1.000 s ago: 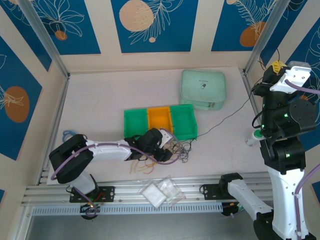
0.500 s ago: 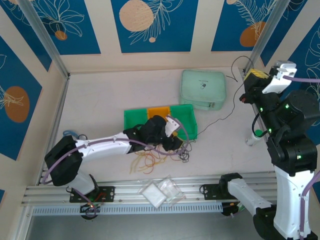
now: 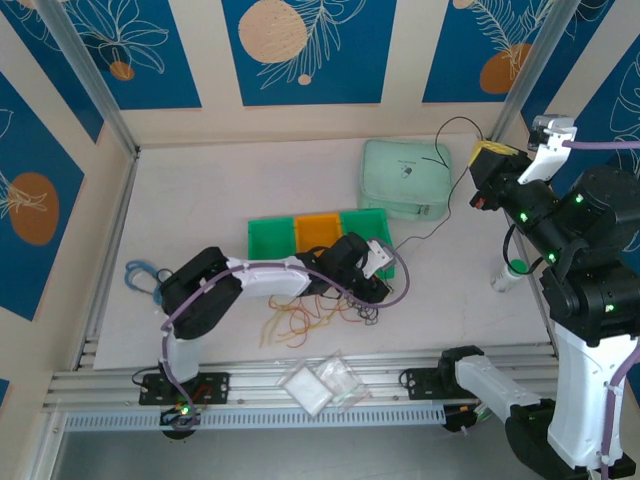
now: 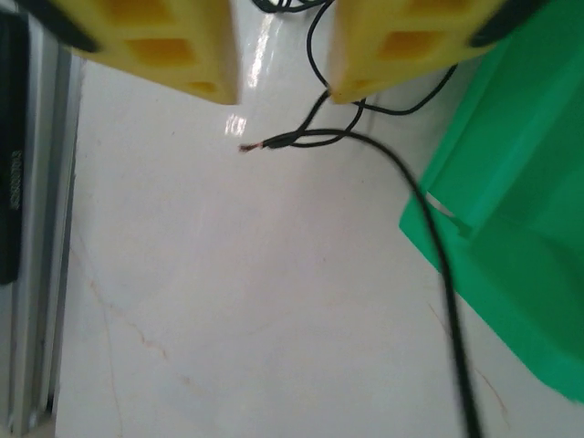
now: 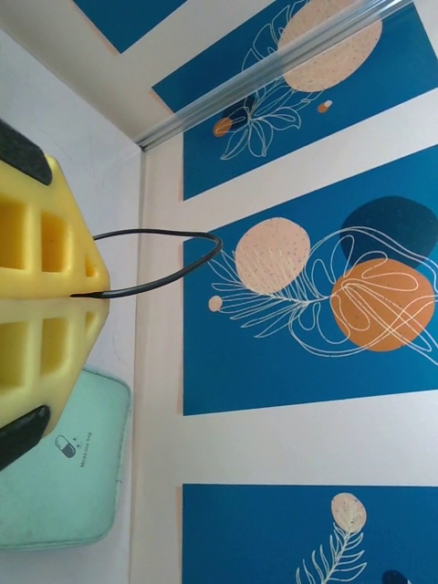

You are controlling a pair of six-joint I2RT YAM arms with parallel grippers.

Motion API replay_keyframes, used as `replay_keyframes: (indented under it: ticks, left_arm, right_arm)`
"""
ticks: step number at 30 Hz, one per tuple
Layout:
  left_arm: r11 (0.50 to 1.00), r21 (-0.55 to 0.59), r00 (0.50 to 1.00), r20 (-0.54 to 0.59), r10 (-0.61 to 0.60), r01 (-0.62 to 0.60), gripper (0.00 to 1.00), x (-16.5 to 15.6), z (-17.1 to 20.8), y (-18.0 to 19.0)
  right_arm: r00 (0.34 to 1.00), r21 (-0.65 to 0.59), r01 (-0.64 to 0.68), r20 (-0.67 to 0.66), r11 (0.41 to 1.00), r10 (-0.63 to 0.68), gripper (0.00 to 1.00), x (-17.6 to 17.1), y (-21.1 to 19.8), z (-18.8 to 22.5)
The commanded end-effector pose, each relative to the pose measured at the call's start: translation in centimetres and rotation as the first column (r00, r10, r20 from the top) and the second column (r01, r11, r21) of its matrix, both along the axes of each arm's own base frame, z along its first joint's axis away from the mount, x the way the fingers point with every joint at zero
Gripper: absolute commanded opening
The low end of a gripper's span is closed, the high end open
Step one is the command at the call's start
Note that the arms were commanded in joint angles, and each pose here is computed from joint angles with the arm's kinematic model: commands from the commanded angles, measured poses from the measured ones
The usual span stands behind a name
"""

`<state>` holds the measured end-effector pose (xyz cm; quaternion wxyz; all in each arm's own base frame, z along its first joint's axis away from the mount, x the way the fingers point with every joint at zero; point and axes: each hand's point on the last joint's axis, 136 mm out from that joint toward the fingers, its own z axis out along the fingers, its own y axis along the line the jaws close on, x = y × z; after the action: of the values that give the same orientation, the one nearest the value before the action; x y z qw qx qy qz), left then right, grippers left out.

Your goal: Untangle the cables

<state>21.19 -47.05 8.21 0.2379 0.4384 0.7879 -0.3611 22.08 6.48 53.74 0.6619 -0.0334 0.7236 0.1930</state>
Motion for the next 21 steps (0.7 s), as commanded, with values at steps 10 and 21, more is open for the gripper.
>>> replay_keyframes:
  ticks: [10,21]
  left_arm:
    - [0.997,0.076,0.999,-0.040,-0.009,0.012,0.08,-1.8,-2.9,2.2]
    - [0.994,0.112,0.999,-0.048,0.005,0.000,0.08,-2.0,-3.8,3.3]
  right_arm:
    - [0.930,-0.081,0.345,0.162,0.935,-0.329,0.00,-0.2,-6.0,2.5]
    - [0.747,-0.070,0.613,0.375,0.787,-0.549,0.00,-2.3,-10.6,6.7]
